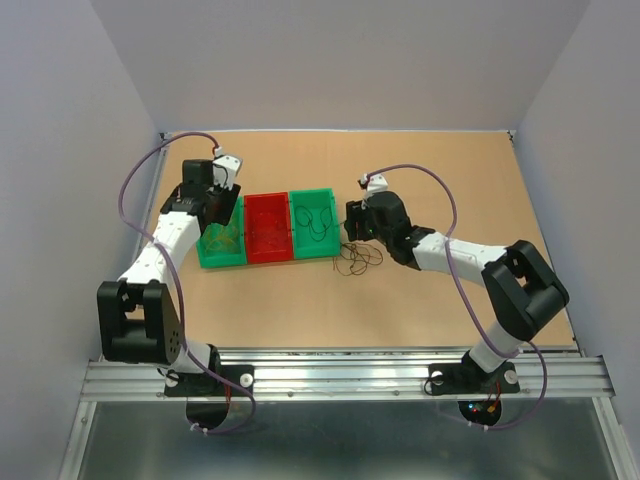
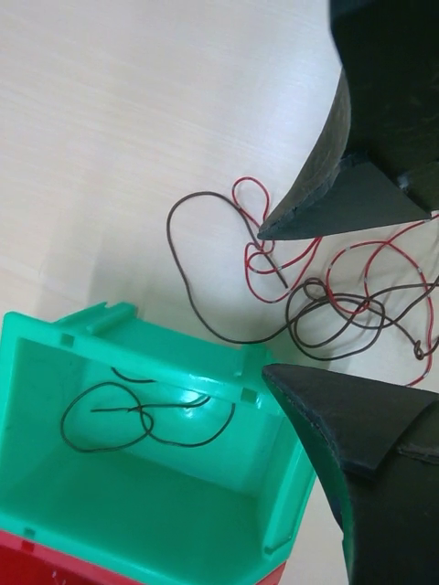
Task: Untangle the cables
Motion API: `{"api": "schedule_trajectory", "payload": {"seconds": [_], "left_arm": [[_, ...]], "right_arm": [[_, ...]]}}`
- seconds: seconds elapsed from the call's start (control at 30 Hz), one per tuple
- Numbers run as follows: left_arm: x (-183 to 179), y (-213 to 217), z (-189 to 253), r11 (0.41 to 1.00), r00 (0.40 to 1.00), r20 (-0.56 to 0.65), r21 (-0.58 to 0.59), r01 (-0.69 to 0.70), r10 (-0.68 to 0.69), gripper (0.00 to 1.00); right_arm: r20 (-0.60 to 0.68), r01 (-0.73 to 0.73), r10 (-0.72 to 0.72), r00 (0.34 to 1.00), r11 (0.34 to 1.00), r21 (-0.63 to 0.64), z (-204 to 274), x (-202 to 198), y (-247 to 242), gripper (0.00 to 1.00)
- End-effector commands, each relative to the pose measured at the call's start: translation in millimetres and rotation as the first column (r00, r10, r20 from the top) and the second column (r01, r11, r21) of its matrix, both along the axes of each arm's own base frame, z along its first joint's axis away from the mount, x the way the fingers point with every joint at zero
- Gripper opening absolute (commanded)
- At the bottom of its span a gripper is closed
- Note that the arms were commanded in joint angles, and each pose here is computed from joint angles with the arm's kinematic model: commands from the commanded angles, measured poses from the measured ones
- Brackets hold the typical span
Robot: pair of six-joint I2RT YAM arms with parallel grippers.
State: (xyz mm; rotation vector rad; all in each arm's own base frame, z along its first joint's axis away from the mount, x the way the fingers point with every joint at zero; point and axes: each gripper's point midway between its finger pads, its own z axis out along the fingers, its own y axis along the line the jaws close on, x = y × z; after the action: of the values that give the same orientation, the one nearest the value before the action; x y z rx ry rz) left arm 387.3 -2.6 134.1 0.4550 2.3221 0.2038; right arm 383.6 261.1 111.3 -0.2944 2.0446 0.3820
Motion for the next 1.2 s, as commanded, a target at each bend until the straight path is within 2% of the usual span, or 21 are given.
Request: {"api": "schedule_trajectory", "payload": {"seconds": [0.0, 0.07, 0.27, 0.33, 0.37, 0.4, 0.57, 0.67, 0.7, 0.8, 0.87, 0.9, 0.97, 1.0, 1.07, 1.1, 1.17], "left_arm": [[-0.2, -2.1, 37.6, 1.0, 0.996, 0.084, -0.002, 0.0, 0.0, 0.66], [-3.5, -4.6, 49.8, 1.0, 0.993, 0.116, -0.009, 0.005, -0.004, 0.72], [-9.1, -26.2, 75.1, 0.998, 0.983, 0.178, -0.032, 0.056, -0.05, 0.74], [-6.9, -38.3, 88.0, 0.995, 0.975, 0.208, -0.048, 0.084, -0.072, 0.74], [-4.4, -54.2, 101.6, 0.991, 0.965, 0.242, -0.064, 0.117, -0.099, 0.74], [-2.2, -64.3, 110.3, 0.987, 0.957, 0.265, -0.071, 0.141, -0.117, 0.74], [8.6, -164.2, 144.4, 0.924, 0.876, 0.367, -0.099, 0.371, -0.312, 0.74], [11.1, -234.3, 159.6, 0.845, 0.786, 0.457, -0.124, 0.52, -0.417, 0.74], [10.1, -257.3, 168.0, 0.807, 0.733, 0.519, -0.13, 0.576, -0.44, 0.74], [2.5, -294.8, 168.6, 0.707, 0.651, 0.607, -0.197, 0.679, -0.455, 0.74], [-1.6, -301.7, 181.6, 0.666, 0.633, 0.67, -0.271, 0.695, -0.388, 0.74], [-7.8, -300.8, 164.5, 0.657, 0.649, 0.653, -0.295, 0.694, -0.391, 0.74], [-23.5, -298.8, 172.7, 0.62, 0.61, 0.682, -0.288, 0.73, -0.403, 0.75], [-30.1, -295.5, 162.7, 0.621, 0.617, 0.671, -0.29, 0.728, -0.41, 0.75], [-46.9, -287.3, 170.8, 0.603, 0.582, 0.701, -0.27, 0.751, -0.412, 0.75], [-56.9, -285.7, 155.8, 0.584, 0.564, 0.698, -0.254, 0.771, -0.441, 0.77], [-79.0, -286.3, 168.4, 0.514, 0.466, 0.748, -0.195, 0.835, -0.473, 0.81]], "right_arm": [[0.03, 0.046, -0.045, 0.999, 0.999, -0.016, 14.6, 14.2, -9.6, 0.58], [0.019, 0.061, -0.061, 0.998, 0.998, -0.029, 7.9, 20.2, -13.5, 0.54], [-0.01, 0.04, -0.04, 0.999, 0.998, -0.056, -4.6, 25.9, -10.0, 0.44], [-0.017, 0.032, -0.033, 0.999, 0.997, -0.069, -9.2, 28.2, -8.2, 0.29], [-0.019, 0.035, -0.036, 0.999, 0.997, -0.072, -9.7, 30.9, -7.0, 0.05], [-0.022, 0.041, -0.043, 0.999, 0.997, -0.071, -9.6, 31.5, -7.3, 0.01], [-0.006, -0.003, 0.003, 1.0, 1.0, 0.011, 18.2, 15.9, -2.3, 0.01], [0.031, -0.049, 0.047, 0.998, 0.996, 0.075, 45.7, -6.4, -4.1, 0.0], [0.04, -0.055, 0.051, 0.998, 0.994, 0.091, 51.7, -11.7, -6.3, 0.0], [0.106, -0.087, 0.07, 0.992, 0.982, 0.166, 84.5, -35.5, -14.0, 0.0], [0.155, -0.101, 0.07, 0.985, 0.974, 0.203, 103.1, -52.2, -23.9, 0.0], [0.169, -0.11, 0.073, 0.983, 0.97, 0.218, 108.5, -58.4, -26.3, 0.01], [0.226, -0.13, 0.07, 0.972, 0.956, 0.263, 128.8, -75.1, -34.9, 0.0], [0.243, -0.132, 0.063, 0.968, 0.951, 0.279, 134.5, -79.3, -38.1, 0.0], [0.287, -0.143, 0.049, 0.957, 0.937, 0.318, 150.4, -88.1, -43.5, 0.01], [0.303, -0.178, 0.073, 0.95, 0.926, 0.334, 156.0, -95.4, -41.0, 0.01], [0.356, -0.211, 0.068, 0.932, 0.901, 0.378, 174.0, -107.4, -45.4, 0.01]]}}
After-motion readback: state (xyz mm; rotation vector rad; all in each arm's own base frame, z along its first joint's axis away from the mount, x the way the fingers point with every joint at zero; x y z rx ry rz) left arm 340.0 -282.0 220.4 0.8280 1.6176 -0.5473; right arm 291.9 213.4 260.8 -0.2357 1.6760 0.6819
